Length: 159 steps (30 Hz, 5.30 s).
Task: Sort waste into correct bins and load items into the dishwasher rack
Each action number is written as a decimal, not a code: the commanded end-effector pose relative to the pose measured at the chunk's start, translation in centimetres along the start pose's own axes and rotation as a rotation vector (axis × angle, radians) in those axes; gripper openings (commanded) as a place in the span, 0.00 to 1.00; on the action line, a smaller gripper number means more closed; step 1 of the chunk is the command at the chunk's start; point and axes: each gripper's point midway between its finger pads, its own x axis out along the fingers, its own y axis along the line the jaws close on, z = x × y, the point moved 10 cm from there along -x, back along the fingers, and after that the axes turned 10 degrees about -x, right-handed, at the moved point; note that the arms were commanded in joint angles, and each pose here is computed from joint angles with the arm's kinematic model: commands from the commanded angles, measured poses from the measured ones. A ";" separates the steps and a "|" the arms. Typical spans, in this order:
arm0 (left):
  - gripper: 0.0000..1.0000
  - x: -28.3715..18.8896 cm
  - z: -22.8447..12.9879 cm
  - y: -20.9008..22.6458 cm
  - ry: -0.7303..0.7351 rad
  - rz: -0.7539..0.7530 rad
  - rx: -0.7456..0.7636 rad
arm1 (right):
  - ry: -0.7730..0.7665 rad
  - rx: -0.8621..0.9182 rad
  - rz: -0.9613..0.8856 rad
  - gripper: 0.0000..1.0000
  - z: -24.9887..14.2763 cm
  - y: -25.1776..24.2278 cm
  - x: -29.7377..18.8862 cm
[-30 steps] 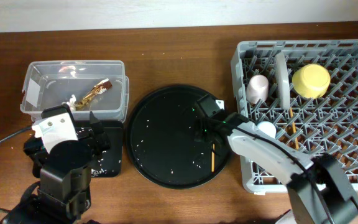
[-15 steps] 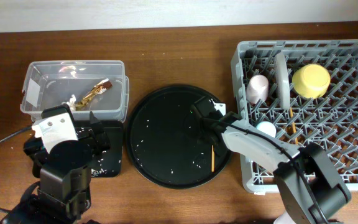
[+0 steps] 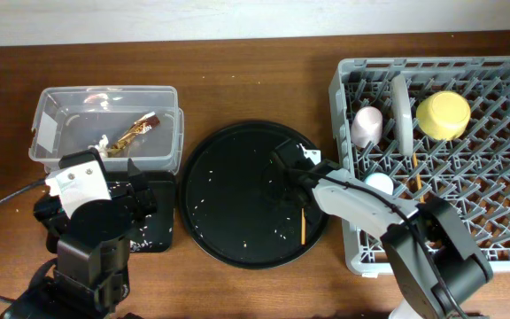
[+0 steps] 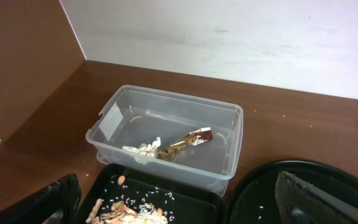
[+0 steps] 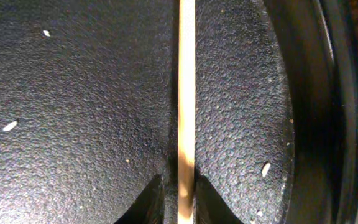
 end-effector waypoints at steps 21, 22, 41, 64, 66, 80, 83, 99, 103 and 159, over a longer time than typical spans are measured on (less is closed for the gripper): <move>0.99 -0.2 0.4 0.2 -0.019 0.017 -0.022 | -0.175 -0.165 0.021 0.04 6.4 -2.9 -17.6; 0.99 -0.2 0.4 0.2 -0.019 0.017 -0.022 | -0.171 -0.171 0.009 0.04 6.2 -4.1 -19.0; 0.99 -0.2 0.4 0.2 -0.019 0.017 -0.022 | 0.014 0.010 -0.224 0.04 3.0 -24.8 -22.4; 0.99 -0.2 0.4 0.2 -0.019 0.017 -0.022 | 0.169 -0.048 0.041 0.04 6.8 -29.3 -9.7; 0.99 -0.2 0.4 0.2 -0.019 0.017 -0.022 | 0.145 -0.013 0.083 0.04 6.5 -30.0 -9.8; 0.99 -0.2 0.4 0.2 -0.019 0.017 -0.022 | 0.065 0.013 0.182 0.04 6.1 -31.0 -9.1; 0.99 -0.2 0.4 0.2 -0.019 0.017 -0.022 | 0.064 0.012 0.181 0.04 5.9 -31.0 -8.4; 0.99 -0.2 0.4 0.2 -0.019 0.017 -0.022 | 0.054 0.014 0.176 0.35 6.1 -31.1 -8.4; 0.99 -0.2 0.4 0.2 -0.019 0.017 -0.022 | 0.042 0.096 0.190 0.40 7.1 -31.1 -11.8; 0.99 -0.2 0.4 0.2 -0.019 0.017 -0.022 | -0.747 -0.179 -0.144 0.98 -13.7 -17.5 -43.8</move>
